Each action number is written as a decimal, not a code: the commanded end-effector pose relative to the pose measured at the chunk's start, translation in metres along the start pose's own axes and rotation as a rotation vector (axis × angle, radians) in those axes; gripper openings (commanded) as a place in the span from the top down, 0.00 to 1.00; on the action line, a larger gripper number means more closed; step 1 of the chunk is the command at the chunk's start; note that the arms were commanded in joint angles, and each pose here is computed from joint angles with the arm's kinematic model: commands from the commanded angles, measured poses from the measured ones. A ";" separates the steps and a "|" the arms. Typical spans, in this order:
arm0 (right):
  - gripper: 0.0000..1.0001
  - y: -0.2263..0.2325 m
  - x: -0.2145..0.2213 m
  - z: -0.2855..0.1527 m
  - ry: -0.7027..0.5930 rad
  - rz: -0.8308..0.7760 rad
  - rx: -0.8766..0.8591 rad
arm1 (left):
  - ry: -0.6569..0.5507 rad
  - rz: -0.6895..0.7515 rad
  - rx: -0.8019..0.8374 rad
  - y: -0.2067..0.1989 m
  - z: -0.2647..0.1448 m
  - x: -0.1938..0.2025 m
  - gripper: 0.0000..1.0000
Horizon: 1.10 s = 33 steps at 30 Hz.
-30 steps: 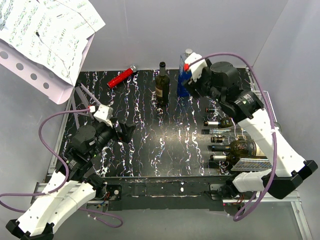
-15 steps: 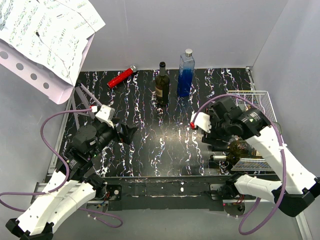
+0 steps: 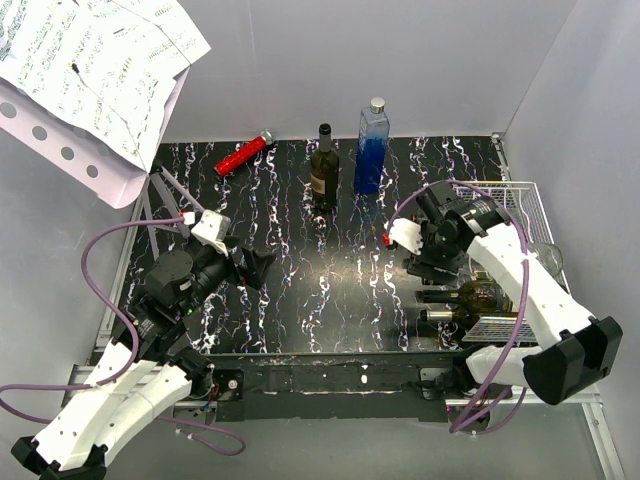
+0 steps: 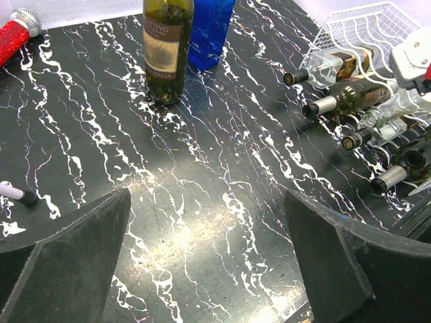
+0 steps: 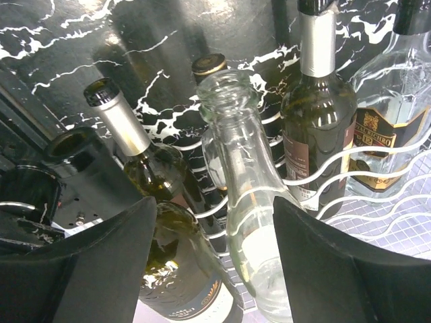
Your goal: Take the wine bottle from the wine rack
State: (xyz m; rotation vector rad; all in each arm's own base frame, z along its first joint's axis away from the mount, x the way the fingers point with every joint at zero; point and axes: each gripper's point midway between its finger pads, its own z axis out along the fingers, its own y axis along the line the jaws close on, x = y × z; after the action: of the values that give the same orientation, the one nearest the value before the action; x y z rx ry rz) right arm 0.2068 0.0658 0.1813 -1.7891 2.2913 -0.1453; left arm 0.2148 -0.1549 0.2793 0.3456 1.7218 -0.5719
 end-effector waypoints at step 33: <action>0.31 -0.040 0.042 0.072 0.109 -0.021 0.042 | 0.017 0.016 0.022 -0.005 0.005 0.006 0.02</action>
State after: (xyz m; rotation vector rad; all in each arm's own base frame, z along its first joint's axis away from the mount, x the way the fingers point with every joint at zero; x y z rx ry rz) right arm 0.2468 0.0198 0.1169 -1.7752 2.3848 -0.3001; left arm 0.2147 -0.1607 0.2701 0.3693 1.7473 -0.5780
